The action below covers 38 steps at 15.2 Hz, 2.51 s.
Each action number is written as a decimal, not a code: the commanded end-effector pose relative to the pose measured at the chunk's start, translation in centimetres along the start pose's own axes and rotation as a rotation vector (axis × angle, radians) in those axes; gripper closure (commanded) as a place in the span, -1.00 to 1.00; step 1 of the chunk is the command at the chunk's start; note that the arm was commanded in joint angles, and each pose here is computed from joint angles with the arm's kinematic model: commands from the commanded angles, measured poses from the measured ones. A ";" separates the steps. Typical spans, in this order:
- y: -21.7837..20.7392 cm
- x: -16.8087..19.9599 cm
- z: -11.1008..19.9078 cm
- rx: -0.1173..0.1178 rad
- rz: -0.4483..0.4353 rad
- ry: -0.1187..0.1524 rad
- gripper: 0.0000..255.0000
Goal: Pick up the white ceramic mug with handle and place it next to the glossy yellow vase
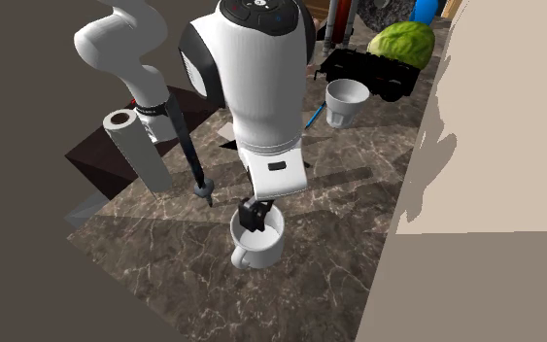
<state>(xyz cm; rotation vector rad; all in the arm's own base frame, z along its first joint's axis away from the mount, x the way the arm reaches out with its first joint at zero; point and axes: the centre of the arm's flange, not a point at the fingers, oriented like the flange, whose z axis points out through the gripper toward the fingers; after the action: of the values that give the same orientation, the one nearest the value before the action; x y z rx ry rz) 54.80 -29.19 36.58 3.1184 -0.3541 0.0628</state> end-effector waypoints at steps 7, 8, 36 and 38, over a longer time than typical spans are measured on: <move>0.1 0.0 0.4 0.000 0.000 0.000 -1.00; 0.1 0.0 0.4 0.000 0.000 0.000 1.00; 0.1 0.4 -9.6 0.000 0.000 0.001 1.00; 0.1 0.5 -10.7 0.000 0.000 0.001 1.00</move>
<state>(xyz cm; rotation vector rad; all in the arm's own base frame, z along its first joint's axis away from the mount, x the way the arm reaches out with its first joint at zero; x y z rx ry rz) 54.81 -29.25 46.73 3.1183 -0.3540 0.0635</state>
